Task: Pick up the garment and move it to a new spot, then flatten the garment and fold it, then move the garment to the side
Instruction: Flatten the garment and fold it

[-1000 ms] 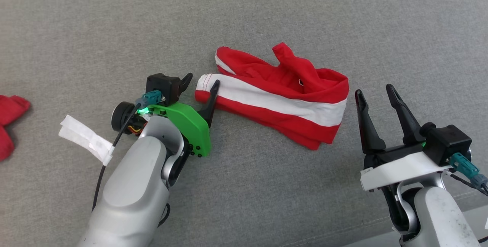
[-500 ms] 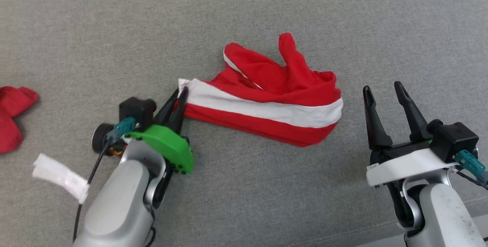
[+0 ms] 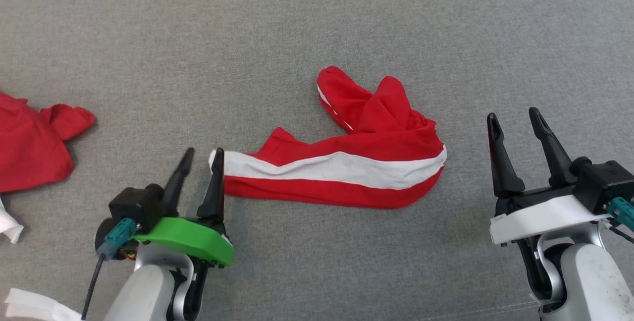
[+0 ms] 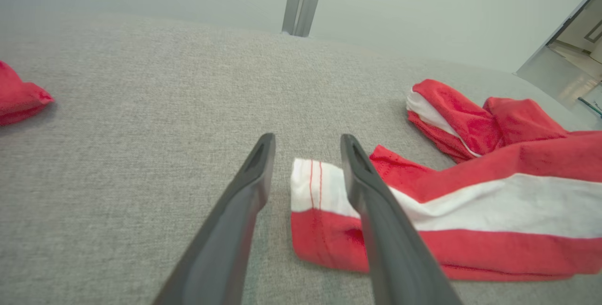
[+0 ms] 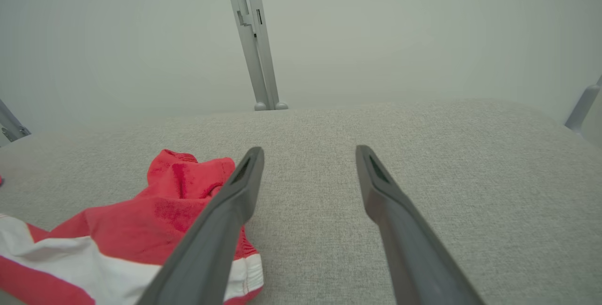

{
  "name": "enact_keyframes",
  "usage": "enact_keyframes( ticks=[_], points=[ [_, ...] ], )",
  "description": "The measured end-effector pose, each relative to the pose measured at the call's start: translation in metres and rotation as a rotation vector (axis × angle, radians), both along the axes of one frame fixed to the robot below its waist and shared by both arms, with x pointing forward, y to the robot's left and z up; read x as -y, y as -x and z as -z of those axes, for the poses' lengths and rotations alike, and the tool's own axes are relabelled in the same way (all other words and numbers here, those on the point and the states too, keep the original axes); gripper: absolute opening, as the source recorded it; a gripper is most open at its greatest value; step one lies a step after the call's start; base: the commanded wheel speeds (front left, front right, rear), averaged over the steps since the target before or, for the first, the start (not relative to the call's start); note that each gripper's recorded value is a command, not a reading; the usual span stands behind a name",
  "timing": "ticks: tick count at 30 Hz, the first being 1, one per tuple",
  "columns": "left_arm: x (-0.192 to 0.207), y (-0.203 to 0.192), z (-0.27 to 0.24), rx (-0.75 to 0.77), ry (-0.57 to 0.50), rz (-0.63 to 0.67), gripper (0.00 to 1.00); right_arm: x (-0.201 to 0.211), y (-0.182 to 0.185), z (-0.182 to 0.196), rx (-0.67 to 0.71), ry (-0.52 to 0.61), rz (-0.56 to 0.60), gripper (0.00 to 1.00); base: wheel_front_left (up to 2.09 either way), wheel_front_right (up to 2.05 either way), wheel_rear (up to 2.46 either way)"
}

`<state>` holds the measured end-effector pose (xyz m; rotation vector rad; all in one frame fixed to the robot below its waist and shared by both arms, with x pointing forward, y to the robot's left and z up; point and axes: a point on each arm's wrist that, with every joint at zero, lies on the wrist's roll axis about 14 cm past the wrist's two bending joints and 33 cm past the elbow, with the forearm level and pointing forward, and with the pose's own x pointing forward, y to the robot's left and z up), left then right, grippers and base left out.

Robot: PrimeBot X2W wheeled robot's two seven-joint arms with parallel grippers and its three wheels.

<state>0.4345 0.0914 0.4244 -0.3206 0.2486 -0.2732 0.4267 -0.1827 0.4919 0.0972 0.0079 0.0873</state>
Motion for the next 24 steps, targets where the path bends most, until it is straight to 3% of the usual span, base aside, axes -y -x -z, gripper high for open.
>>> enact_keyframes(
  ticks=[10,16,24],
  points=[
    [-0.045,-0.013,-0.076,0.313,-0.168,-0.134,1.00,-0.006,0.011,-0.020,0.024,0.018,-0.027,1.00,0.00,0.00,0.00],
    [-0.069,0.006,-0.078,0.318,-0.229,-0.174,1.00,-0.011,0.020,-0.024,0.017,0.020,-0.044,1.00,0.00,0.00,0.00],
    [-0.073,0.019,-0.080,0.309,-0.246,-0.167,1.00,-0.012,0.026,-0.027,0.022,0.015,-0.048,1.00,0.00,0.00,0.00]
  ],
)
